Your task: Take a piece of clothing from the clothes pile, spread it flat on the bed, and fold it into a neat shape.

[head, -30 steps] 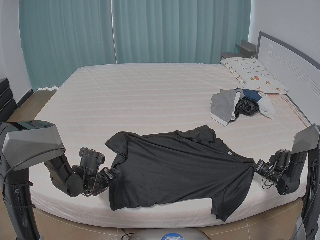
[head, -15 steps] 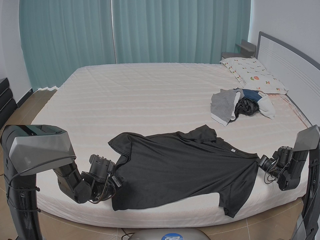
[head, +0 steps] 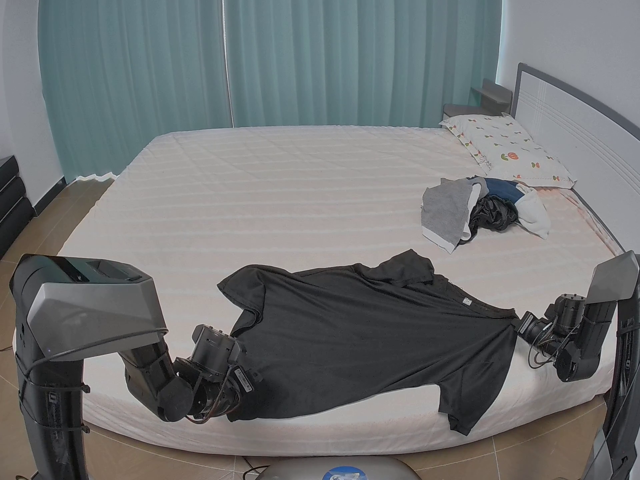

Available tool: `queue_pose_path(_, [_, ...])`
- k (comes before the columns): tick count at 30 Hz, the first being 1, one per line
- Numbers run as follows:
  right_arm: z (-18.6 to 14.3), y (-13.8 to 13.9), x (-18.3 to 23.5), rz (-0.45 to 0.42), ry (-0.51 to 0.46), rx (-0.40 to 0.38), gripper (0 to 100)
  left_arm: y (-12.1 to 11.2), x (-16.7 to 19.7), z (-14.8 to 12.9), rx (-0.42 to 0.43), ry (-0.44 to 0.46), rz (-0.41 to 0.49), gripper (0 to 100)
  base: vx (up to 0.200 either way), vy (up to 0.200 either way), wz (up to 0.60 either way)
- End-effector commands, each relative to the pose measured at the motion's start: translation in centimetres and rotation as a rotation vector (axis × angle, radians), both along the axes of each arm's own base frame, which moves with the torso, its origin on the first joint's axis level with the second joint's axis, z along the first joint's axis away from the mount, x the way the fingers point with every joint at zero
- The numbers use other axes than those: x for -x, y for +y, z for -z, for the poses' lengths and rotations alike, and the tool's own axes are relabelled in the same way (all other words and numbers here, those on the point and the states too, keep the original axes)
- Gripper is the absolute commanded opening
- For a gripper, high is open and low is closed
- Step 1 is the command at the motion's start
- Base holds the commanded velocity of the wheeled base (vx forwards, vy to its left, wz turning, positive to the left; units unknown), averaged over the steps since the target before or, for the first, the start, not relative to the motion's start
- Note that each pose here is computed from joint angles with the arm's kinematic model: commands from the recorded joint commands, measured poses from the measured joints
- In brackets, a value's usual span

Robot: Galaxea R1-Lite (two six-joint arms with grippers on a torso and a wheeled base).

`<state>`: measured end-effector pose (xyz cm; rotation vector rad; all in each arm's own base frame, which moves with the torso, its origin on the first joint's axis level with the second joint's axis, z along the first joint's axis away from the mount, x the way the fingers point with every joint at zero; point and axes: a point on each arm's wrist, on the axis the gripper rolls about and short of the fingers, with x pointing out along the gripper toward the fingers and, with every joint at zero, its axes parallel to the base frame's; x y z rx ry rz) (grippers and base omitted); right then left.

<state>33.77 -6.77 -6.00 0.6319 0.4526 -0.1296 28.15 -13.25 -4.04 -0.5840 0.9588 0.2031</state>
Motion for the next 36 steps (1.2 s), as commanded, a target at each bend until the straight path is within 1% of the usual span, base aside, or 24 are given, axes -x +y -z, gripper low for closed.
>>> queue_pose_path(1, [0.0, 0.0, 0.0, 0.000, 0.001, 0.000, 0, -0.9, 1.4, 0.4, -0.026, 0.026, 0.064, 100, 0.000, 0.000, 0.00])
queue_pose_path(12, [-0.1, 0.2, 0.0, -0.005, -0.004, 0.001, 0, -1.6, 1.5, 0.6, -0.050, 0.018, 0.083, 100, 0.000, 0.000, 0.00])
queue_pose_path(15, [-0.1, 0.2, 0.0, -0.005, -0.002, 0.000, 0, -1.6, 1.6, 1.0, -0.078, 0.024, 0.109, 100, 0.000, 0.000, 0.00])
queue_pose_path(18, [-0.2, 0.2, 0.1, -0.006, -0.004, 0.001, 0, -1.5, 1.5, 1.0, -0.102, 0.016, 0.104, 100, 0.000, 0.000, 0.00])
queue_pose_path(19, [-0.2, 0.2, 0.1, -0.006, -0.002, 0.000, 0, -1.5, 1.5, 1.1, -0.102, 0.017, 0.104, 0, 0.000, 0.000, 0.00])
queue_pose_path(29, [-0.1, 0.4, 0.2, -0.010, 0.001, 0.000, 0, -1.3, 1.2, 1.1, -0.096, 0.014, 0.083, 0, 0.000, 0.000, 0.00])
queue_pose_path(30, [-0.2, 0.5, 0.2, -0.014, -0.003, 0.000, 100, -1.3, 1.2, 1.0, -0.097, 0.012, 0.082, 0, 0.000, 0.000, 0.00])
queue_pose_path(34, [-0.6, 0.7, 0.7, -0.021, -0.010, 0.002, 100, -1.1, 1.1, 0.9, -0.094, 0.008, 0.074, 0, 0.000, 0.000, 0.00])
queue_pose_path(36, [-1.8, 1.1, 1.1, -0.032, -0.023, 0.004, 100, -0.8, 1.1, 0.7, -0.094, 0.007, 0.065, 0, 0.000, 0.000, 0.00])
